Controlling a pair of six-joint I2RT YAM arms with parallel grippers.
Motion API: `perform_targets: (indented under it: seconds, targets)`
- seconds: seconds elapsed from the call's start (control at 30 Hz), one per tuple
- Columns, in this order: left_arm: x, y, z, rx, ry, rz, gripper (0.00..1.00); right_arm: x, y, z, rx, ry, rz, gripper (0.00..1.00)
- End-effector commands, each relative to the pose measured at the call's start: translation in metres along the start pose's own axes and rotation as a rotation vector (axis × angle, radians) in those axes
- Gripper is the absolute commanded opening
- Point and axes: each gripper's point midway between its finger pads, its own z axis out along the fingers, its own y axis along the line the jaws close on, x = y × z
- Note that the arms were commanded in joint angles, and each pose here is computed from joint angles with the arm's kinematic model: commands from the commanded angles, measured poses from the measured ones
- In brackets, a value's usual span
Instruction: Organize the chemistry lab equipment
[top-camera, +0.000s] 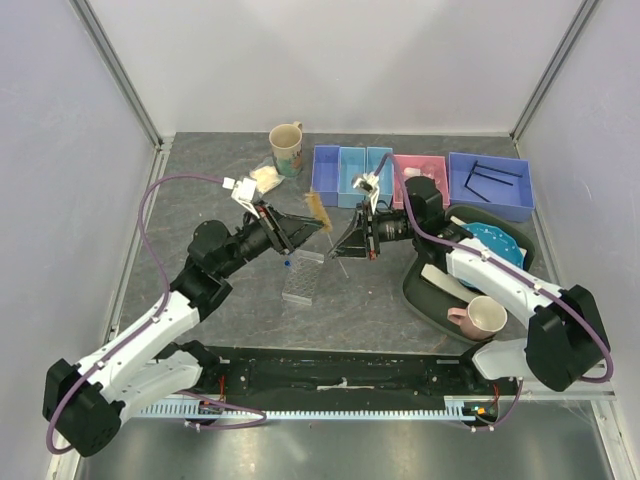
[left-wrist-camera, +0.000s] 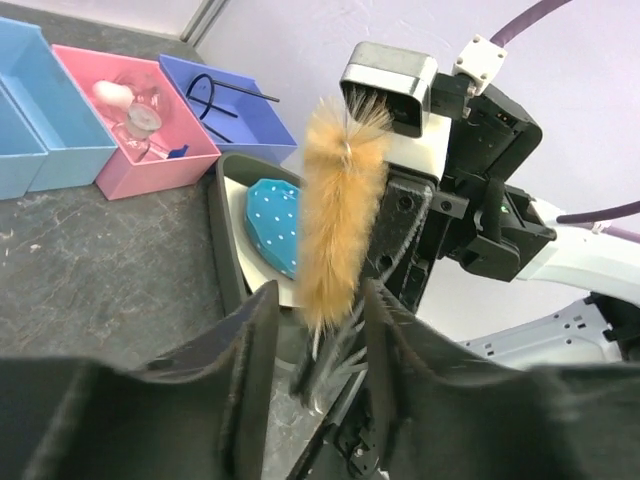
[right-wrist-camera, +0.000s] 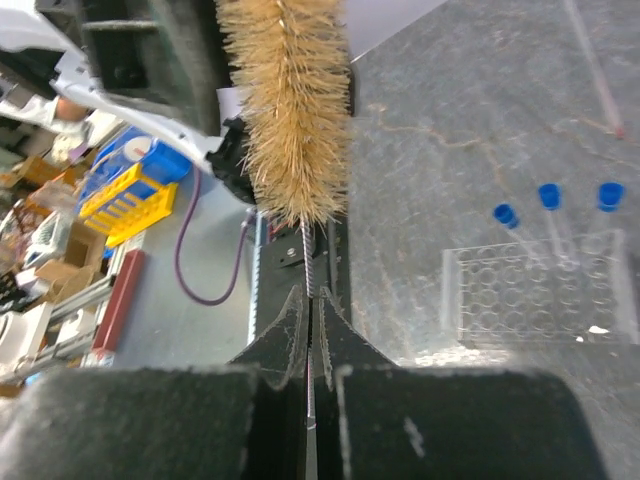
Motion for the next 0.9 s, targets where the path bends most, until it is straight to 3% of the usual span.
perform_targets:
  seconds: [0.0,0.03,0.1,0.13,0.27,0.43,0.63,0.87]
  targets:
    - [-0.019,0.009,-0.013,-0.111,-0.069,0.082,0.70,-0.020,-0.023,-0.024,0.113,-0.062,-0.056,0.00]
    - [-0.039,0.011,-0.024,-0.171,-0.146,0.138,0.81,-0.019,-0.029,-0.029,0.141,-0.065,-0.049,0.00]
    - [-0.045,0.033,-0.044,-0.323,-0.178,0.158,0.99,-0.022,-0.053,-0.045,0.246,-0.083,-0.048,0.00]
    - [-0.065,0.040,-0.063,-0.413,-0.267,0.200,1.00,-0.027,-0.066,-0.056,0.300,-0.099,-0.046,0.00]
    - [-0.079,0.057,-0.099,-0.559,-0.265,0.419,1.00,-0.034,-0.122,-0.087,0.557,-0.105,0.017,0.00]
    - [-0.071,0.096,-0.124,-0.776,-0.067,0.599,1.00,-0.039,-0.188,-0.107,0.745,-0.042,0.179,0.00]
    - [-0.051,0.122,-0.135,-0.837,0.051,0.689,0.95,-0.045,-0.242,-0.122,0.887,0.003,0.274,0.00]
    - [-0.045,0.124,-0.146,-0.832,0.039,0.714,0.95,-0.033,-0.288,-0.137,0.978,0.011,0.390,0.01]
